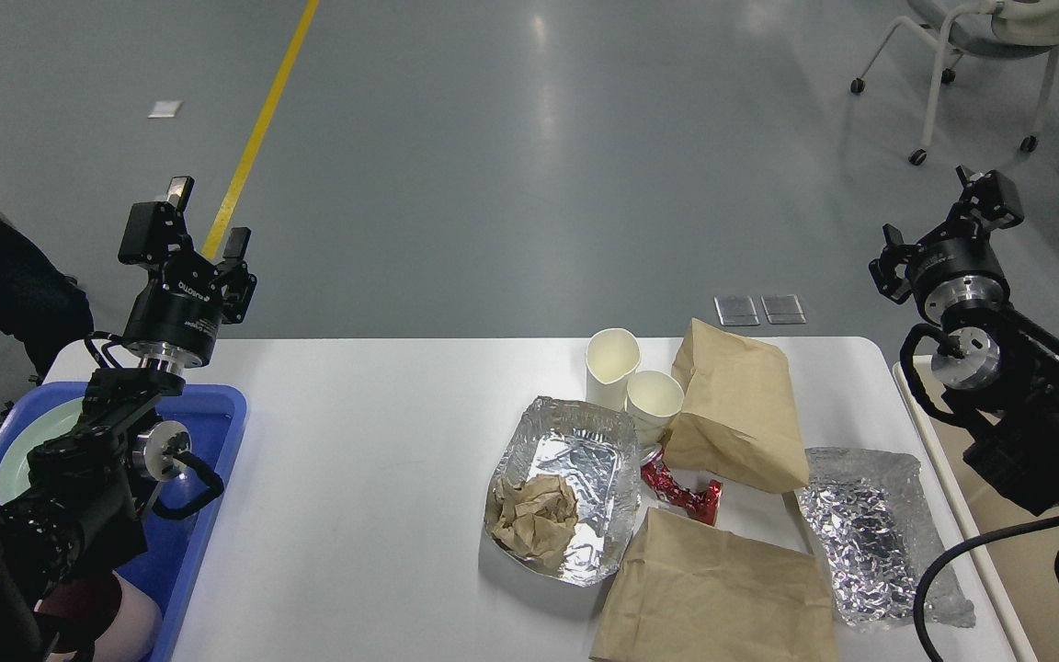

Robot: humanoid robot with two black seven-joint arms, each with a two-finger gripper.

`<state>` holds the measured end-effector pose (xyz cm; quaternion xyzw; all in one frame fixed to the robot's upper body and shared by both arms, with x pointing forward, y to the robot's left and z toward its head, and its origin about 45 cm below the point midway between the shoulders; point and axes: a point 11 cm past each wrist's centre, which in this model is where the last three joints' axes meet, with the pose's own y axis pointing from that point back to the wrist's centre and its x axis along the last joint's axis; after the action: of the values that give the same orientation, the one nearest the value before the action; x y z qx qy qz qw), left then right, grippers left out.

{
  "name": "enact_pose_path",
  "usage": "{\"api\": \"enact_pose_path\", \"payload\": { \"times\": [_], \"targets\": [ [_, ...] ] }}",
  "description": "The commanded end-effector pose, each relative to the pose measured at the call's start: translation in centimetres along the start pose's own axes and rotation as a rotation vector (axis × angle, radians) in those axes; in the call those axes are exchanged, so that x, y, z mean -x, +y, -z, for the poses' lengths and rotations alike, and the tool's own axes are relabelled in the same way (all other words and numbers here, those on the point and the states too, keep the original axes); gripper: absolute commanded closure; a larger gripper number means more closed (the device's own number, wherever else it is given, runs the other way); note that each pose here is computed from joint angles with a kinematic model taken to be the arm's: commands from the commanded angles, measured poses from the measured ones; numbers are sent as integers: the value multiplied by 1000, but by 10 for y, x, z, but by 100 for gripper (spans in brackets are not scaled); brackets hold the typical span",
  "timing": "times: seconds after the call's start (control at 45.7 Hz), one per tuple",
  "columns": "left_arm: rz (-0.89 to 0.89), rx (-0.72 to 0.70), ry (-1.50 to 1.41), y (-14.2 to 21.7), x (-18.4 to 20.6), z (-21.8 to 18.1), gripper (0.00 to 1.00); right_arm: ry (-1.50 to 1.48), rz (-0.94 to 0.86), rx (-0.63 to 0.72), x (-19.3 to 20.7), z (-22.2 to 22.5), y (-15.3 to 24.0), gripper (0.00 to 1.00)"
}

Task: Tidy desktop
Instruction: 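Raise the right gripper away from the brown paper bag, then move the right gripper over the upright brown paper bag and lower it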

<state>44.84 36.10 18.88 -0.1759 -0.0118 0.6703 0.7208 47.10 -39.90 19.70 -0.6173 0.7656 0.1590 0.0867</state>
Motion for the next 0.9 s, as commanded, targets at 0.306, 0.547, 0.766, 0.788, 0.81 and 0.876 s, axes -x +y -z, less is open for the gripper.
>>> {"api": "enact_pose_path", "payload": {
  "times": [0.306, 0.547, 0.766, 0.788, 0.81, 0.876],
  "targets": [
    [0, 0, 0, 0, 0, 0, 4, 451, 225, 95, 47, -6, -6, 0],
    [0, 0, 0, 0, 0, 0, 4, 953, 418, 232, 57, -18, -3, 0],
    [0, 0, 0, 0, 0, 0, 4, 1097, 670, 424, 70, -16, 7, 0],
    [0, 0, 0, 0, 0, 0, 4, 1093, 694, 446, 72, -16, 8, 0],
    [0, 0, 0, 0, 0, 0, 4, 1087, 714, 467, 74, -16, 10, 0],
    [0, 0, 0, 0, 0, 0, 4, 1087, 774, 557, 77, -20, 16, 0]
  ]
}}
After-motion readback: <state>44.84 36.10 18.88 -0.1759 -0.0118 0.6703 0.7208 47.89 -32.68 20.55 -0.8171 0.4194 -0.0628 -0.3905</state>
